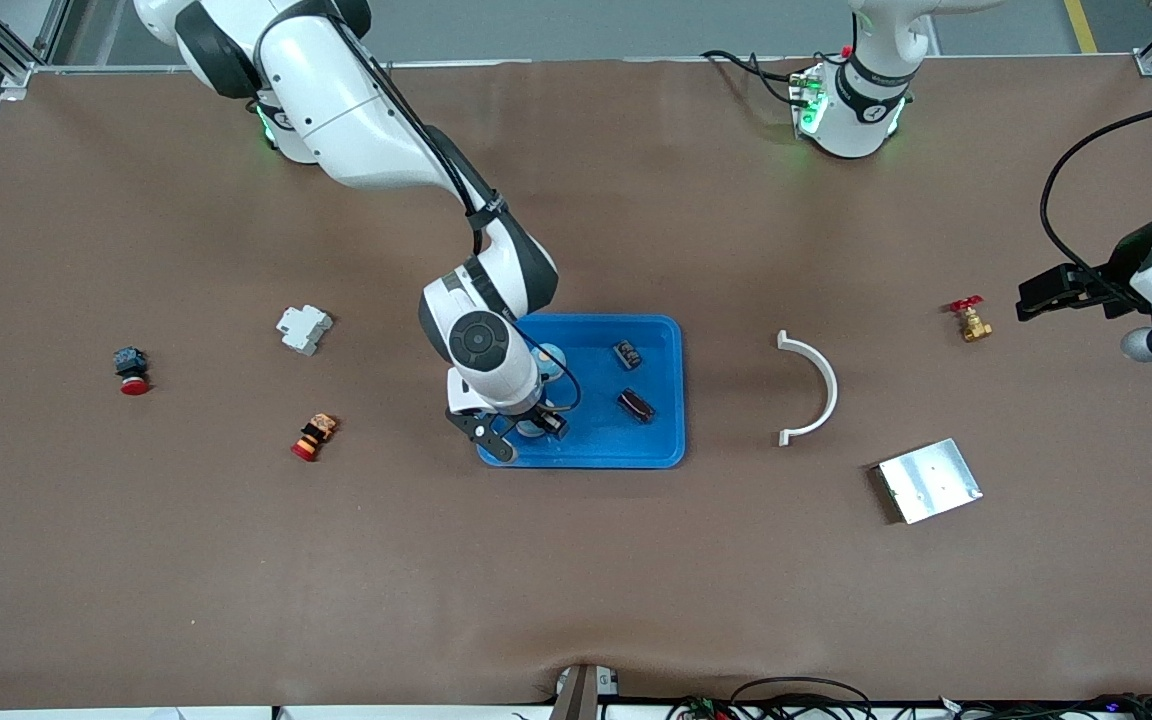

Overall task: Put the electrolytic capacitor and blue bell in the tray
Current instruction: 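Carry the bell into the tray and open the right gripper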

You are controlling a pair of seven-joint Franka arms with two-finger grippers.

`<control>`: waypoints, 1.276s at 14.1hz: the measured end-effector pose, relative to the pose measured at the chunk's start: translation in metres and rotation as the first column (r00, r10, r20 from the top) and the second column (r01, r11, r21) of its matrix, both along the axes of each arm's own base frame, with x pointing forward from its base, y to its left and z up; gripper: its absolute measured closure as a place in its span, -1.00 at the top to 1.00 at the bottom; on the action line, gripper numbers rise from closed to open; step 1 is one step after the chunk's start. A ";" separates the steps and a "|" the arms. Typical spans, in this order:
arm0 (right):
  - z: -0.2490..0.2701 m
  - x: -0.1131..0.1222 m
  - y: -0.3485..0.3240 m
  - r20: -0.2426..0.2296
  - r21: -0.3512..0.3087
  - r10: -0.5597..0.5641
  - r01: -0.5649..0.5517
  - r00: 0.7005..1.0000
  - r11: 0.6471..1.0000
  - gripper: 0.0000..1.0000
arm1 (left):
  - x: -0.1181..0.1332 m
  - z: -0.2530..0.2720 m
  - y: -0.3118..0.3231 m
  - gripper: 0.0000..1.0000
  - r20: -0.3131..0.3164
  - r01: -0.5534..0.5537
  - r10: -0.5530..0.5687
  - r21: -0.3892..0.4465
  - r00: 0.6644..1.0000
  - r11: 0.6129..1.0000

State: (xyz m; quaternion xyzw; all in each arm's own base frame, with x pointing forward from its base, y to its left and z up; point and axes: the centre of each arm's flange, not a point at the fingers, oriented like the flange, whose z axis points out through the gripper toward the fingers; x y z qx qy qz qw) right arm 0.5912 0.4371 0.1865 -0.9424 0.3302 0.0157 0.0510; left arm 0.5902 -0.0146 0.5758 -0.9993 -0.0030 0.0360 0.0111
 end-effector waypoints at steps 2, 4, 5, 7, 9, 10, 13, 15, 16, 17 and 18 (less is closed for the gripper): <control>-0.002 -0.001 0.002 0.007 0.004 -0.001 0.001 1.000 1.000 0.32 | 0.000 0.001 -0.001 1.00 0.002 0.001 -0.001 0.002 1.000 1.000; -0.003 -0.001 0.003 0.008 0.004 -0.003 0.003 1.000 1.000 0.32 | 0.000 0.001 0.004 1.00 0.002 -0.005 0.005 0.002 1.000 1.000; -0.004 -0.002 0.003 0.007 0.003 -0.005 0.005 1.000 1.000 0.32 | 0.000 0.001 0.005 1.00 0.002 -0.006 0.006 0.002 1.000 1.000; -0.007 -0.004 0.006 0.008 0.003 -0.003 0.003 1.000 1.000 0.32 | 0.000 0.001 0.005 1.00 0.003 -0.003 0.003 0.002 1.000 1.000; -0.008 -0.004 0.007 0.010 0.004 -0.003 0.003 1.000 1.000 0.32 | 0.000 0.003 0.001 1.00 0.005 0.004 -0.004 0.002 1.000 1.000; -0.008 -0.004 0.007 0.010 0.004 -0.003 0.003 1.000 1.000 0.32 | 0.000 0.003 -0.003 1.00 0.007 0.010 -0.010 0.001 1.000 1.000; -0.008 -0.004 0.008 0.017 0.008 -0.001 0.001 1.000 1.000 0.44 | 0.000 0.005 -0.006 1.00 0.010 0.016 -0.016 0.000 1.000 1.000; -0.009 -0.004 0.008 0.021 0.009 -0.002 0.001 1.000 1.000 0.69 | 0.000 0.007 -0.004 1.00 0.013 0.013 -0.013 0.000 1.000 1.000; -0.011 -0.004 0.008 0.020 0.007 -0.002 0.002 1.000 1.000 0.90 | 0.000 0.007 -0.003 1.00 0.014 0.010 -0.010 0.001 1.000 1.000; -0.013 -0.004 0.007 0.019 0.006 -0.002 0.002 1.000 1.000 1.00 | 0.000 0.008 -0.002 1.00 0.015 0.009 -0.009 0.001 1.000 1.000; -0.013 -0.004 0.007 0.019 0.005 -0.002 0.002 1.000 1.000 1.00 | 0.000 0.009 -0.002 1.00 0.016 0.008 -0.008 0.001 1.000 1.000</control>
